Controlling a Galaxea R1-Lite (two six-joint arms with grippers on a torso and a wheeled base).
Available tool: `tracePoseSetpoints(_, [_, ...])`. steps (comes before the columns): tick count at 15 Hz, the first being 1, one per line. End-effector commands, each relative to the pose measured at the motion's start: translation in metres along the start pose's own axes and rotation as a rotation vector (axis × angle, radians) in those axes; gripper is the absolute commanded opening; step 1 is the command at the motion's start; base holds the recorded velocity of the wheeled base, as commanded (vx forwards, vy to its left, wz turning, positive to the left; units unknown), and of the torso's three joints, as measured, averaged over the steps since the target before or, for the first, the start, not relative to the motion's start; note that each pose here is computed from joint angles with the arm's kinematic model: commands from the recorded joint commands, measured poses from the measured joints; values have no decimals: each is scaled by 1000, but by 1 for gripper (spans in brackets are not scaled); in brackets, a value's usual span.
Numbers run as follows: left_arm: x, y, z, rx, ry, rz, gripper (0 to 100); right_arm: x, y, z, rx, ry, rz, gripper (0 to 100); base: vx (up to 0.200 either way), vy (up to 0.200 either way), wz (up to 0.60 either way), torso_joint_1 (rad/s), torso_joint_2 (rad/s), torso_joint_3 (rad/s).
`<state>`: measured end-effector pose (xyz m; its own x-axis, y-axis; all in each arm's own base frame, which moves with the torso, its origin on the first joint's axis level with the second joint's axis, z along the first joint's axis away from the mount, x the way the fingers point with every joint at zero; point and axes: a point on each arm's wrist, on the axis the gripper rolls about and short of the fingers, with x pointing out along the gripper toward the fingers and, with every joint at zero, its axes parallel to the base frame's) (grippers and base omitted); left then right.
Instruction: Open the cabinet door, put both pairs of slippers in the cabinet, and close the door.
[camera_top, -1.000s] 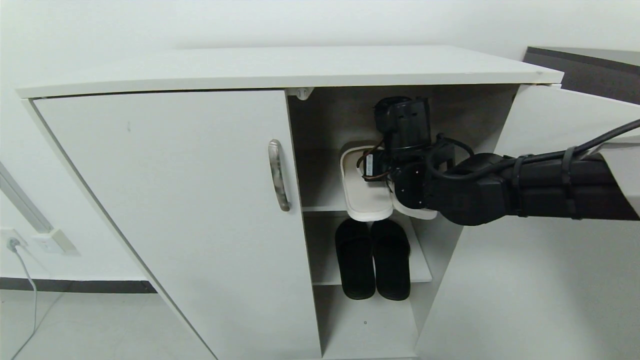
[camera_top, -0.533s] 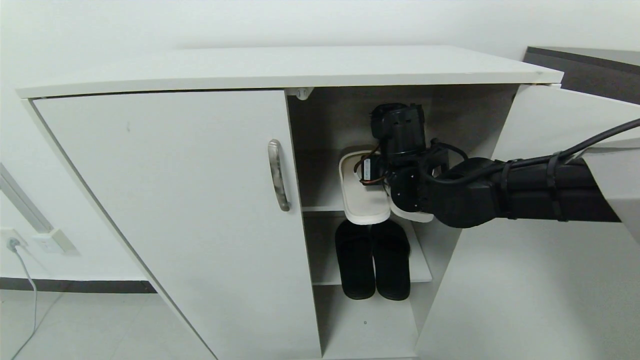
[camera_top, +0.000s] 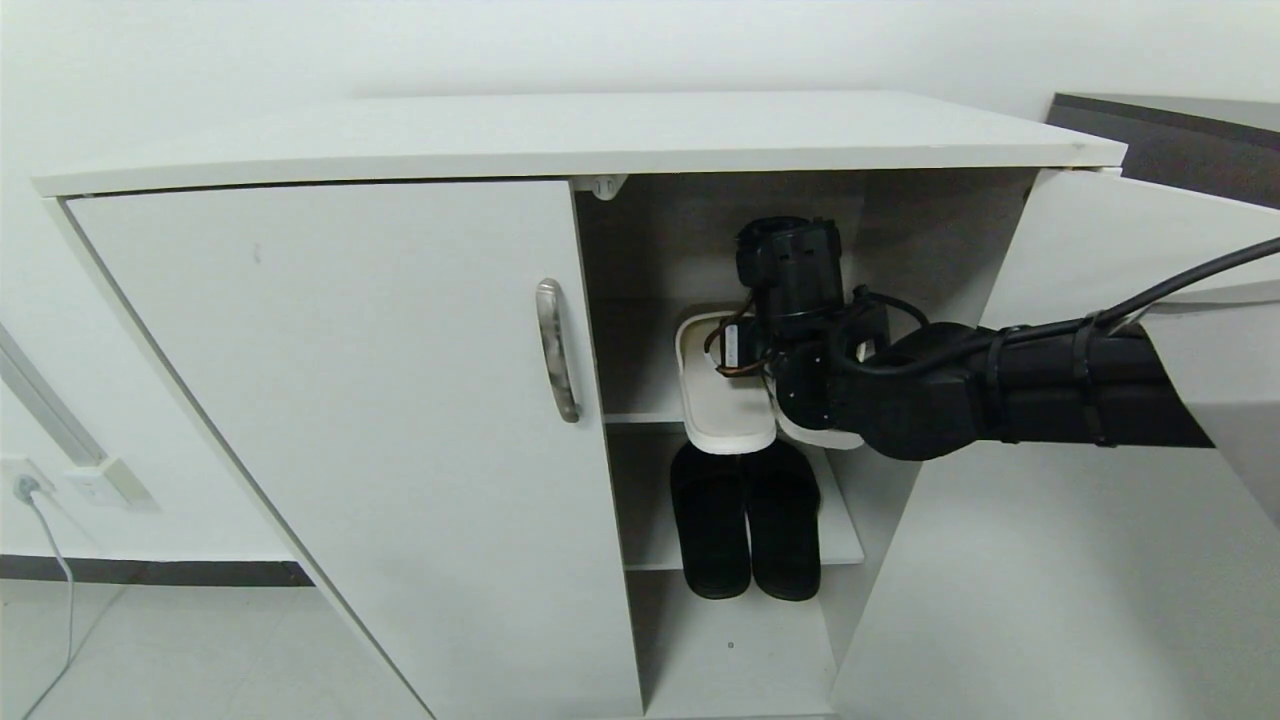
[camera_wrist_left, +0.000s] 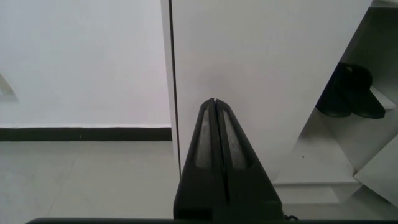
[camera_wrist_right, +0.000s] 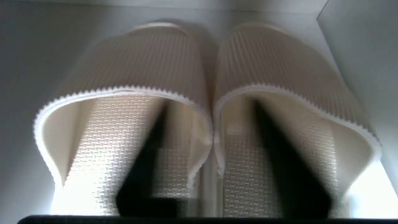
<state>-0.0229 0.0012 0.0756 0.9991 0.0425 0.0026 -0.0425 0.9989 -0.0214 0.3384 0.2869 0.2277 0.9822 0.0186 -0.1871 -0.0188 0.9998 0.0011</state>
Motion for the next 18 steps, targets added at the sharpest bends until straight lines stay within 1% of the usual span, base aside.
tracePoseSetpoints(1, [0,0,0,0,1,0,0,-2,-1,-2,-6,7,1,100,0,0,0,0,0,0])
tracePoseSetpoints(6, [0,0,0,0,1,0,0,-46,-10,9,-11,3,41,100,0,0,0,0,0,0])
tracePoseSetpoints(7, [0,0,0,0,1,0,0,-67,-14,14,-3,-9,72,100,0,0,0,0,0,0])
tracePoseSetpoints(8, [0,0,0,0,1,0,0,-74,-16,16,-1,-15,82,100,0,0,0,0,0,0])
tracePoseSetpoints(9, [0,0,0,1,1,0,0,-94,-18,16,5,-28,121,100,0,0,0,0,0,0])
tracePoseSetpoints(10, [0,0,0,3,1,0,0,-113,-25,11,0,-27,157,100,0,0,0,0,0,0])
tracePoseSetpoints(12, [0,0,0,3,1,-1,0,-128,-36,-1,10,-31,212,100,0,0,0,0,0,0])
tracePoseSetpoints(13, [0,0,0,3,1,-3,0,-138,-43,-13,16,-42,251,100,0,0,0,0,0,0])
tracePoseSetpoints(15, [0,0,0,9,1,-9,0,-150,-48,-32,6,-38,285,100,0,0,0,0,0,0])
tracePoseSetpoints(17, [0,0,0,9,1,-9,0,-153,-48,-51,-21,-10,314,100,0,0,0,0,0,0])
tracePoseSetpoints(18, [0,0,0,7,0,-9,0,-152,-46,-56,-27,-3,319,0,0,0,0,0,0,0])
